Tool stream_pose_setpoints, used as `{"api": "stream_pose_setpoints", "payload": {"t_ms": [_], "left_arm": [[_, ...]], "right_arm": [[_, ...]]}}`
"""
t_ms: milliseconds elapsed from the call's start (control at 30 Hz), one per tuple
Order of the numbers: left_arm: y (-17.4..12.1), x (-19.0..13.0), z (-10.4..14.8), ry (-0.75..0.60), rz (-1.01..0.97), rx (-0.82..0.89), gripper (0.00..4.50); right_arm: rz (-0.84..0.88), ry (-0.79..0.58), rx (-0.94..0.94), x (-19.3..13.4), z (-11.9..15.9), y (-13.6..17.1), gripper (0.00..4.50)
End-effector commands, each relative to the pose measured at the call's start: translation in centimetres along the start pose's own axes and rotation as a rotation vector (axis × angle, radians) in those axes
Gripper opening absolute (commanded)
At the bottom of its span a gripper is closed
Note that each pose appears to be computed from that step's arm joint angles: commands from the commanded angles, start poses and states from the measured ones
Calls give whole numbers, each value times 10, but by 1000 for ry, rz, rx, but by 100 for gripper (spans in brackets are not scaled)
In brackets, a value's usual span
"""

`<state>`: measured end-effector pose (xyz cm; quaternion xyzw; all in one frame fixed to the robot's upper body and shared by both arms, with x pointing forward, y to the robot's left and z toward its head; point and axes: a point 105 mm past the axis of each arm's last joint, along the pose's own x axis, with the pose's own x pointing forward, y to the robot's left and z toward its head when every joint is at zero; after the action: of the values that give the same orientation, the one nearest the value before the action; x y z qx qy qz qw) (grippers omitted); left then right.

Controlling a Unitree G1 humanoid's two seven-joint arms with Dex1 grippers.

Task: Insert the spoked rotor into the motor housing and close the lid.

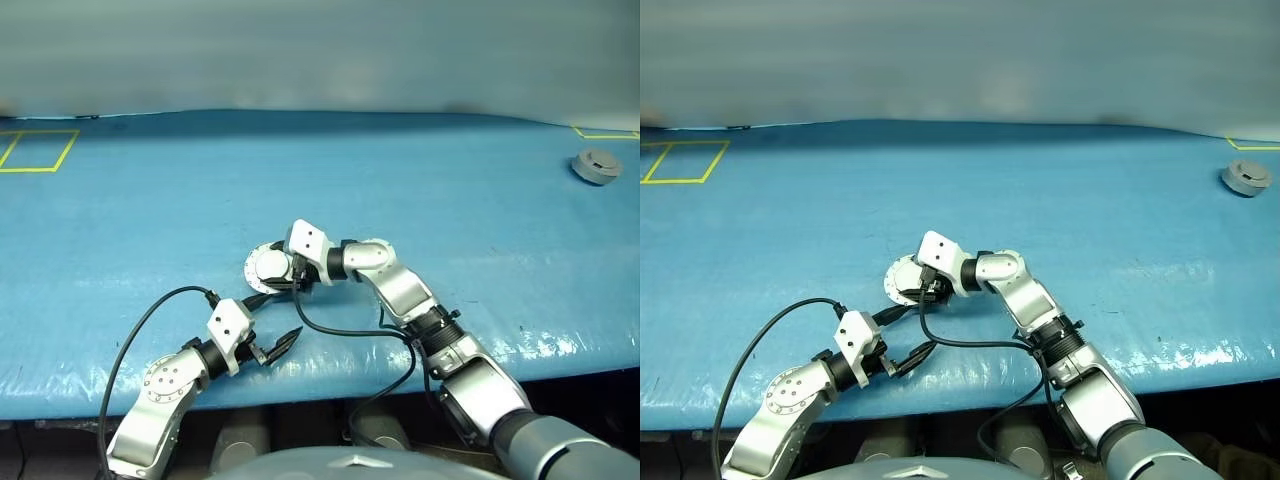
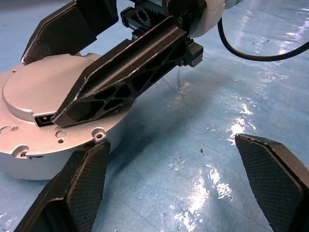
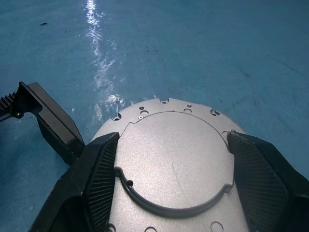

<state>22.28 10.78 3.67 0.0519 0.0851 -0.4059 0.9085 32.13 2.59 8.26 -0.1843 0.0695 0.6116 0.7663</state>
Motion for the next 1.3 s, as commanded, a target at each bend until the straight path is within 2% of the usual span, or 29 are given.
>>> {"api": "stream_pose_setpoints", "payload": {"t_ms": [33,600,1300], "left_arm": [[-2,1,12,-50,-3,18,450],[-1,1,13,-50,-12,19,450],[-1,1,13,-53,-1,10,450]], "right_arm": [[-4,-58,-9,1,16,-2,325],[-142,-70,100,6,11,1,325],[-197,-19,130,11,10,-3,325]]}}
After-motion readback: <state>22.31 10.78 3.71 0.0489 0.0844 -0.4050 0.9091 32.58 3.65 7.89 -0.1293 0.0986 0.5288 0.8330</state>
